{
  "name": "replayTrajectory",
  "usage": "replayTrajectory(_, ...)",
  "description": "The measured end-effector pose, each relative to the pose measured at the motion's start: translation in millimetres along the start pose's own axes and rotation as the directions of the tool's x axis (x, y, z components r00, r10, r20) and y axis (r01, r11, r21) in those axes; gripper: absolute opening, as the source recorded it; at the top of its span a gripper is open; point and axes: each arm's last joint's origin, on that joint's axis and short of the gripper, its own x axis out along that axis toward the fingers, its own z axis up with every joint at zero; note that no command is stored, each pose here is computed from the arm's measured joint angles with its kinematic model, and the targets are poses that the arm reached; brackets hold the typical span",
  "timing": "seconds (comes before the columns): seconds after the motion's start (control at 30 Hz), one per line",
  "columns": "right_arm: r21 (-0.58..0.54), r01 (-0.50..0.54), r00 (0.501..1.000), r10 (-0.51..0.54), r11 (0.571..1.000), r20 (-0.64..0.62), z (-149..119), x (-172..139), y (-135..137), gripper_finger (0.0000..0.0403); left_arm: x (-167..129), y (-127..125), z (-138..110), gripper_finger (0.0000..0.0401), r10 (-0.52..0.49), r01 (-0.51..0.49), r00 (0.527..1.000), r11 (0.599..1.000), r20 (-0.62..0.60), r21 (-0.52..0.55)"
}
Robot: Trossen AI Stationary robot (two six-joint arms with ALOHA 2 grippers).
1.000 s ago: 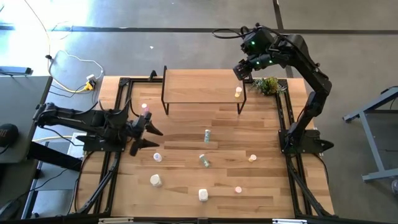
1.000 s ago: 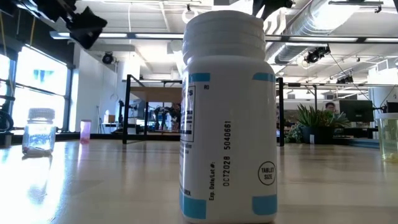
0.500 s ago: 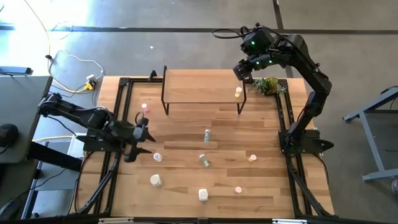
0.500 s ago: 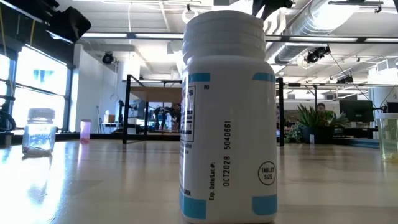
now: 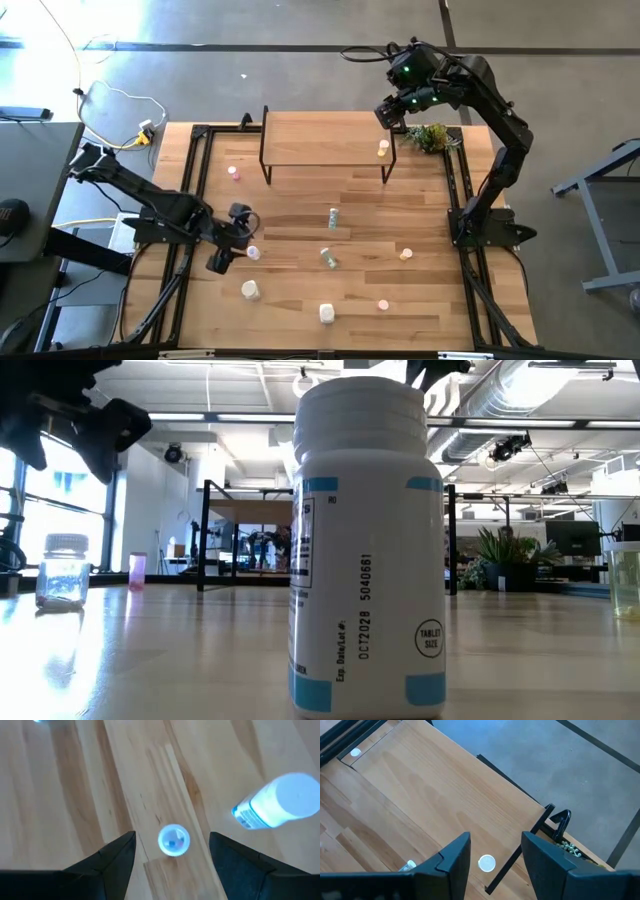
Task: Pick and place medicine bottles onto shelf by color
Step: Put the transparent medicine bottle on the shelf
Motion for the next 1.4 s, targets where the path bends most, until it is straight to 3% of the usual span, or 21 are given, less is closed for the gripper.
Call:
replayTrajectory(0.3, 0.000, 0.000, 1.000, 0.000, 1.000, 0.000, 0, 0, 0, 0.0167, 24, -3, 3, 0.0241, -0.020, 0.024, 0.994, 0.999, -0.107, 0.042)
replayTrajectory(1.0, 0.000, 0.000, 1.000, 0.000, 1.000, 0.000, 0, 0, 0, 0.0167, 65, -2, 5, 0.0237, -0.012, 0.010, 0.971, 1.000, -0.241, -0.012)
replayTrajectory(1.4, 0.000, 0.000, 1.000, 0.000, 1.000, 0.000, 0, 0, 0, 0.0167, 67, -3, 7, 0.0139, -0.030, 0.026, 0.973, 0.999, -0.227, -0.018)
